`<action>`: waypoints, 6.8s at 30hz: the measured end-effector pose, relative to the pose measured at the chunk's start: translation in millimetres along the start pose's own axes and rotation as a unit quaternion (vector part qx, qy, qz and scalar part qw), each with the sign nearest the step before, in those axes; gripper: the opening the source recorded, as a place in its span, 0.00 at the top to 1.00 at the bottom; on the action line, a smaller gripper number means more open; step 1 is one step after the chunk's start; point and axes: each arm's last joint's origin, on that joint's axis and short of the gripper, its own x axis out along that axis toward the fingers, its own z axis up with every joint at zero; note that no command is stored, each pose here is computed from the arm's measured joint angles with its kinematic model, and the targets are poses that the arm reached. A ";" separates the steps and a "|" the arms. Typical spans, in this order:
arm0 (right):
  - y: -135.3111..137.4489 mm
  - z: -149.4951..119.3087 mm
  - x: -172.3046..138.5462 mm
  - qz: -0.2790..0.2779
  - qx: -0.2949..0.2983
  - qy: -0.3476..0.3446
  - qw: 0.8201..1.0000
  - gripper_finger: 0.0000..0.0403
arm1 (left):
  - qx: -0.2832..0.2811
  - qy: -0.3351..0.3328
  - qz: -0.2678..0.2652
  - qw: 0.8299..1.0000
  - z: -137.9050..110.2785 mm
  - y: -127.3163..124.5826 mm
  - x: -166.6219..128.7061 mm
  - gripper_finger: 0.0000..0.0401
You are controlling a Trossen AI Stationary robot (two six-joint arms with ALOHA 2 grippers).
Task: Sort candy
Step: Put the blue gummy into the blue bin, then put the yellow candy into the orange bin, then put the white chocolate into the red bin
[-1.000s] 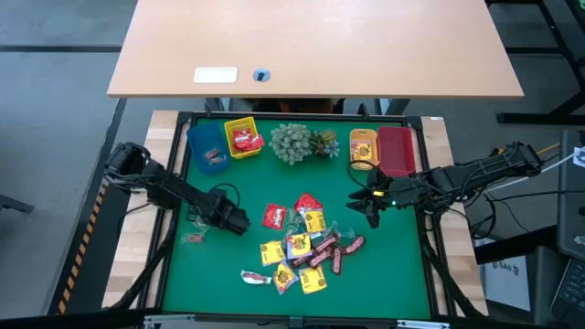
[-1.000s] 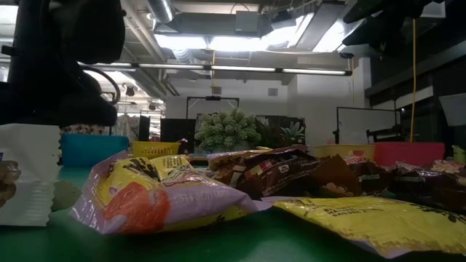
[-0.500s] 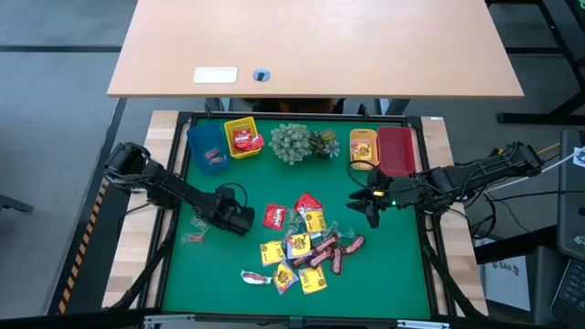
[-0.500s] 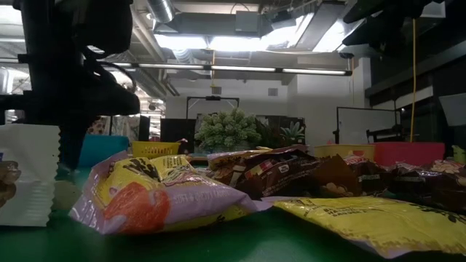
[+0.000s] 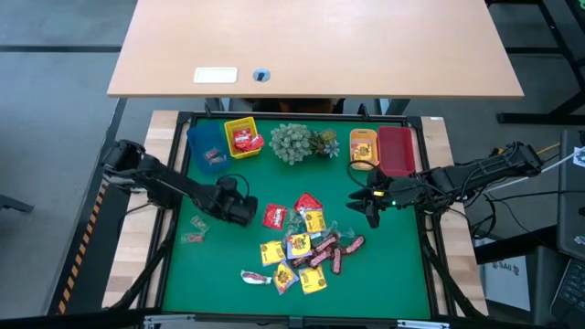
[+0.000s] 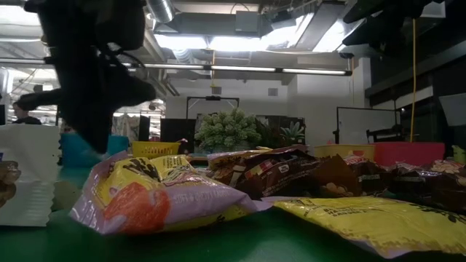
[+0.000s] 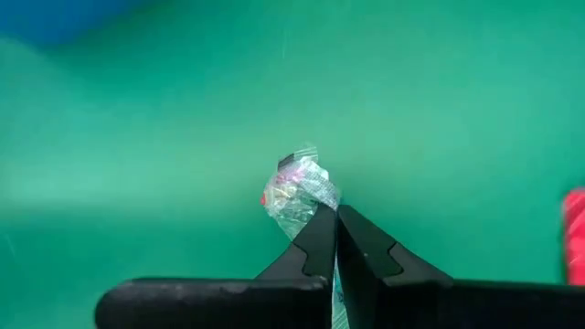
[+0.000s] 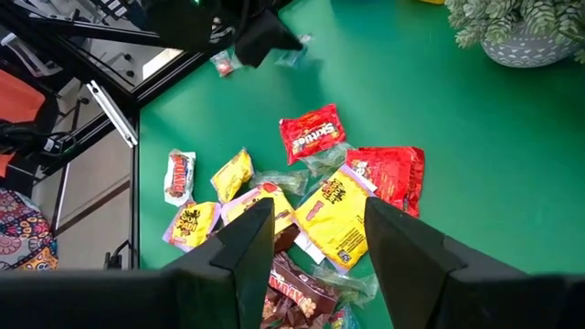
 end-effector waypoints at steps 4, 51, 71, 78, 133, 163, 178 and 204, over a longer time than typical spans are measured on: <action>-0.1 -0.1 0.0 0.000 0.000 0.000 1.000 0.58 | 0.000 -0.021 -0.011 1.000 22.3 3.3 -5.3 1.00; 5.9 -22.5 99.5 0.024 -0.175 0.042 0.983 0.58 | 0.059 -0.093 0.066 0.992 144.8 69.8 -16.0 0.73; -68.6 -11.1 177.0 0.076 -0.109 0.128 0.983 0.58 | 0.049 -0.103 0.050 0.992 146.6 66.4 -16.1 0.73; -75.7 -6.8 177.3 0.095 -0.124 0.130 0.979 0.58 | 0.047 -0.105 0.048 0.992 146.9 66.0 -16.2 0.73; -83.7 -29.9 192.2 0.170 -0.133 0.211 0.953 0.98 | 0.062 -0.110 0.037 0.991 141.7 61.5 -18.9 0.73; -57.9 35.0 13.2 -0.096 -0.217 0.006 0.971 0.99 | 0.059 -0.112 0.032 0.991 142.2 60.7 -19.0 0.73; -137.8 64.5 -5.9 -0.406 -0.114 -0.033 0.906 0.99 | 0.059 -0.113 0.031 0.991 142.4 60.3 -19.0 0.73; -184.8 69.8 2.4 -0.407 -0.034 0.013 0.913 0.57 | 0.230 0.086 -0.173 0.954 122.9 47.8 -38.7 0.73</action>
